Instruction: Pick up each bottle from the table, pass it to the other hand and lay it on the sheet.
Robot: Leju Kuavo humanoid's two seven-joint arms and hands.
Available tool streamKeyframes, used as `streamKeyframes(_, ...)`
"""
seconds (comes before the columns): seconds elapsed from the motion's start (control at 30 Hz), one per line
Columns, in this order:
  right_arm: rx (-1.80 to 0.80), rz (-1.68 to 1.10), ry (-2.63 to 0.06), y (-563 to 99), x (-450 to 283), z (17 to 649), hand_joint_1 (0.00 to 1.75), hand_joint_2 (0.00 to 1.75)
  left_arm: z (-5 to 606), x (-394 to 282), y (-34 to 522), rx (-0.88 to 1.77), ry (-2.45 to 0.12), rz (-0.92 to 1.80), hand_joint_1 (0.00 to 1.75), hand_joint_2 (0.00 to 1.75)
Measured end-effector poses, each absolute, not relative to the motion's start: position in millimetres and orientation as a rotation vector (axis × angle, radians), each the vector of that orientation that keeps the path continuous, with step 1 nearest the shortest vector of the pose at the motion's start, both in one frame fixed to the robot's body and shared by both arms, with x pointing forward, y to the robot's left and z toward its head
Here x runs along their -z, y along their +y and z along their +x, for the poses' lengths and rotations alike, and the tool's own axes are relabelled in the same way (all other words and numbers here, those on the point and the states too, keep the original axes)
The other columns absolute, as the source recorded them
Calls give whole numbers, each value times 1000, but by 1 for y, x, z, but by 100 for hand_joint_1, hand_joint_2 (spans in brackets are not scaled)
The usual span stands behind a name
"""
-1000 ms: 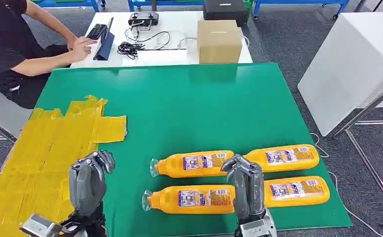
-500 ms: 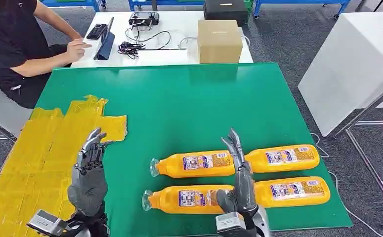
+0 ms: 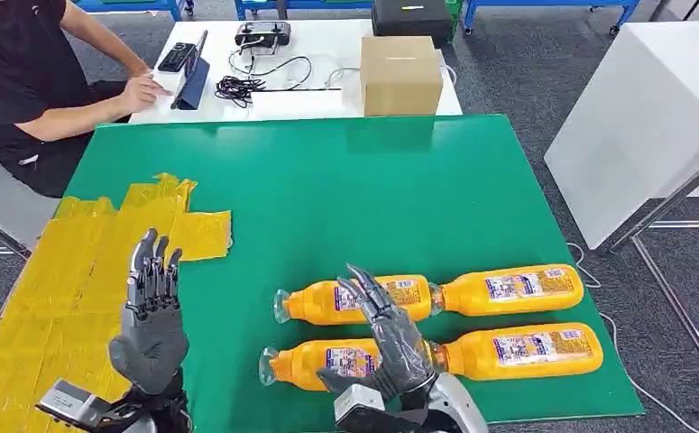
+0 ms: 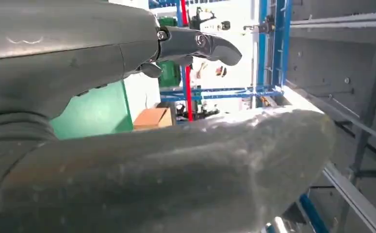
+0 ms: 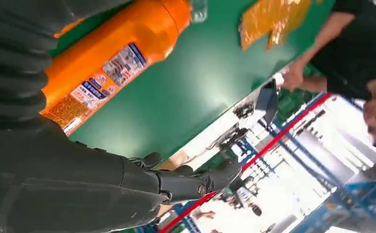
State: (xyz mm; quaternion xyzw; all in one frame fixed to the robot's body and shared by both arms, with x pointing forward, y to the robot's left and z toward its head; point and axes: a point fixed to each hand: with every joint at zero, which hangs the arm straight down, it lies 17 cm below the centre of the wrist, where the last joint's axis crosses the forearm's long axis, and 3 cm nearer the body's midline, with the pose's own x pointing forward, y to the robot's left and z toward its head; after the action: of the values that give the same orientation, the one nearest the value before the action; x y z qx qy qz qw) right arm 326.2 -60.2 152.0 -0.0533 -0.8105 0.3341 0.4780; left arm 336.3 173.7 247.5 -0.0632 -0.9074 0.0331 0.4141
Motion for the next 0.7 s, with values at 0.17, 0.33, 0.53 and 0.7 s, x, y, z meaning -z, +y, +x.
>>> streamKeyframes(0.17, -899, -101, -1945, -54, -138, 315, 0, 175, 336, -242, 182, -108, -2265, -137, 0, 0)
streamKeyframes(0.33, -963, -85, -1909, -54, -127, 306, 0, 175, 336, -237, 190, -130, -2251, -118, 0, 0)
streamKeyframes(0.53, -1040, -114, -1846, -64, -112, 297, 0, 175, 334, -230, 199, -148, -2233, -87, 0, 0)
streamKeyframes(0.7, -1081, -214, -1752, -86, -92, 297, 0, 175, 333, -224, 204, -168, -2216, -68, 0, 0)
